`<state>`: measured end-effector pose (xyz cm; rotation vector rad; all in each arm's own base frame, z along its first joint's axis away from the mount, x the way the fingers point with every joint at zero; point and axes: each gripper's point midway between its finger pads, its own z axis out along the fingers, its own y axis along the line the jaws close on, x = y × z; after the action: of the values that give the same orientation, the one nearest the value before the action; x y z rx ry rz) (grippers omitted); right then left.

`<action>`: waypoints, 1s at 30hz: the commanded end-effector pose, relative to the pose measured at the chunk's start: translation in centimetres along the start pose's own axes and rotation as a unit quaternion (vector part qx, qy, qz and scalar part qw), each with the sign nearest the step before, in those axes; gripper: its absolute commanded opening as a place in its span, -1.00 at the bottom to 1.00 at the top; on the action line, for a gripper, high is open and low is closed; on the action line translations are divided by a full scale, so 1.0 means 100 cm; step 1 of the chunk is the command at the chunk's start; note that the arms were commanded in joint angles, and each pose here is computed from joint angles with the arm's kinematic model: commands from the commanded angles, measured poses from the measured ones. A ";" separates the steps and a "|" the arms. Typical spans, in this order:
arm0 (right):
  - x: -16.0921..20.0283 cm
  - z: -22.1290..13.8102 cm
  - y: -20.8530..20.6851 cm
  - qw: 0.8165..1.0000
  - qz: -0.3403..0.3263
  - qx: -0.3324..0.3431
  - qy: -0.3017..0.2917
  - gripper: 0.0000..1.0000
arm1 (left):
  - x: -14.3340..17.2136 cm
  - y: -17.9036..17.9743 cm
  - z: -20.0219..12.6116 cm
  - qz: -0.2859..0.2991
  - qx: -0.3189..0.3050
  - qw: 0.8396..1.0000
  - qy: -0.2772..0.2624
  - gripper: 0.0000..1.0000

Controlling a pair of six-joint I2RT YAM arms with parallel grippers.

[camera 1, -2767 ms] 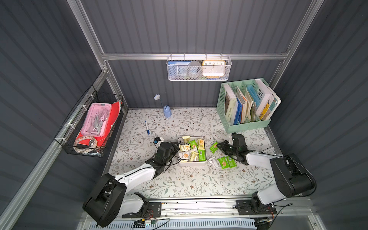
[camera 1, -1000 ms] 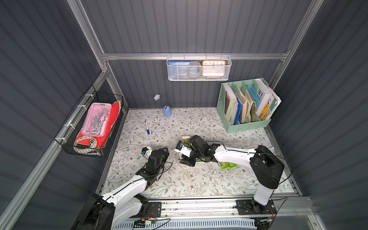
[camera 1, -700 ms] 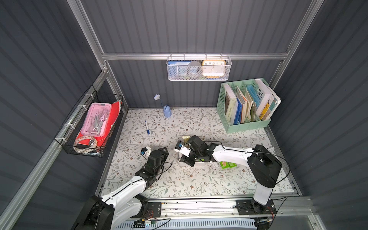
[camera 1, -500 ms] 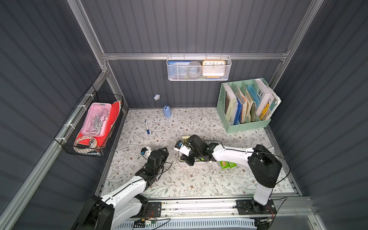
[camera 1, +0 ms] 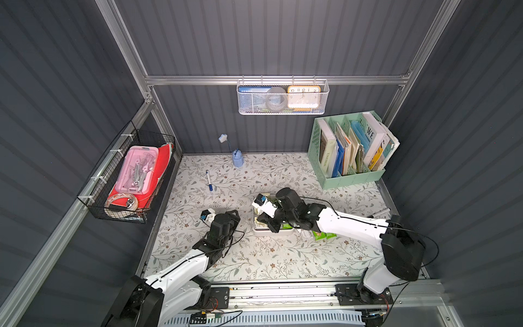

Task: Take the cookies out of the storage box
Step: Pick up the cookie from the storage box, then place the cookie at the center of the board.

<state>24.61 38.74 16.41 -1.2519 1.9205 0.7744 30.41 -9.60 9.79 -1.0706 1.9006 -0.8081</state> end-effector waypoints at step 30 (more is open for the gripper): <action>0.177 -0.181 -0.208 0.758 0.299 0.561 0.143 -1.00 | 0.006 -0.026 0.008 0.044 0.019 0.998 0.028 -0.03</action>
<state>34.37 10.36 10.10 -0.0086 2.3906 -0.2375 31.65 -11.62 10.38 -0.9630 1.9714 -0.8413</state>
